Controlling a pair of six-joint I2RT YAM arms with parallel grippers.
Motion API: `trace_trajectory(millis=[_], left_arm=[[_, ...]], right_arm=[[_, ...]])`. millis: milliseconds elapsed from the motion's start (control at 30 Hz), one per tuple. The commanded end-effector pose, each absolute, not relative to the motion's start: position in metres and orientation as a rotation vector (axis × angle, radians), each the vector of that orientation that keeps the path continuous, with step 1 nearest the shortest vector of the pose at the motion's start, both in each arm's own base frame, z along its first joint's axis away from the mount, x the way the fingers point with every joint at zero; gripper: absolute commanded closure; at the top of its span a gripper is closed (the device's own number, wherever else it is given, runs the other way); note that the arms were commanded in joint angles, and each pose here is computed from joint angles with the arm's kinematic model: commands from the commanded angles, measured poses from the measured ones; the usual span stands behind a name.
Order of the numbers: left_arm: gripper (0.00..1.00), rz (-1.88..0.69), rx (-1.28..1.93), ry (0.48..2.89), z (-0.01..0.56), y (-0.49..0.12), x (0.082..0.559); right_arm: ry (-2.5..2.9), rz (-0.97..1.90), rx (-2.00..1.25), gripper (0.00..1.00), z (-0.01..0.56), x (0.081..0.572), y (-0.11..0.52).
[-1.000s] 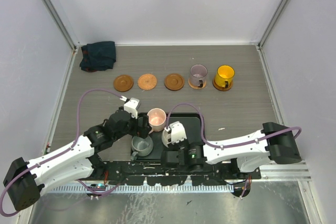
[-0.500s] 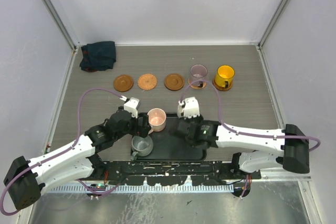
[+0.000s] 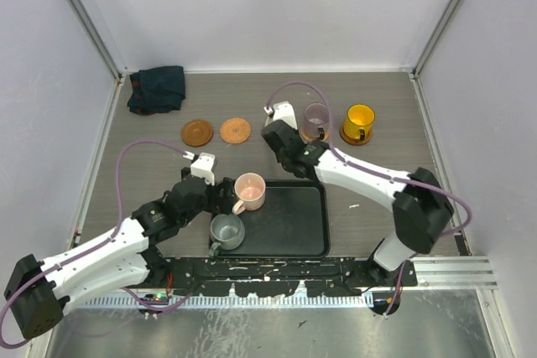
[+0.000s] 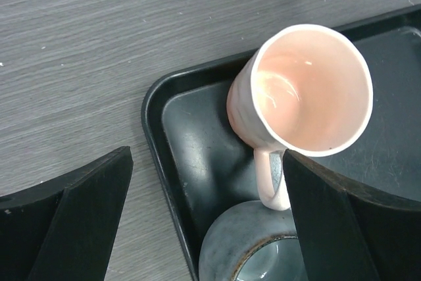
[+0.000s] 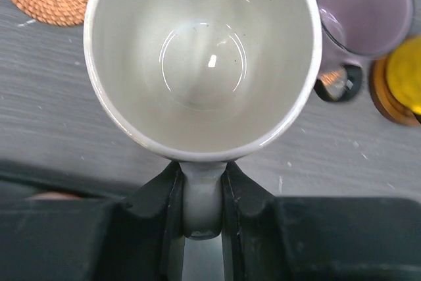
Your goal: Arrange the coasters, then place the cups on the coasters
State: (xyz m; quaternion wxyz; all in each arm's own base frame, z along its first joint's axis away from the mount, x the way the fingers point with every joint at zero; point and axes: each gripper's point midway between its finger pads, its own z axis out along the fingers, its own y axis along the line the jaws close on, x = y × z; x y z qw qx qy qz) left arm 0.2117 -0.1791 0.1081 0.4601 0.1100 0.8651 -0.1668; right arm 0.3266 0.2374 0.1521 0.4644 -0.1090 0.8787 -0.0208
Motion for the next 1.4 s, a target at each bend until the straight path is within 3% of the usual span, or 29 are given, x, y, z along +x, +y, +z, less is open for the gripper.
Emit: trace_trajectory(millis=[0, 500, 1367], left_arm=[[0.02, -0.402, 0.165, 2.039, 0.134, -0.174, 0.225], [0.02, -0.355, 0.089, 2.025, 0.141, -0.16, 0.226], [0.02, -0.321, 0.096, 2.05, 0.131, -0.159, 0.227]], right_arm=[[1.971, 0.113, -0.248, 0.99, 0.207, 0.384, 0.276], [2.078, 0.069, -0.248, 0.99, 0.159, 0.463, 0.275], [2.178, 0.062, -0.238, 0.99, 0.117, 0.455, 0.269]])
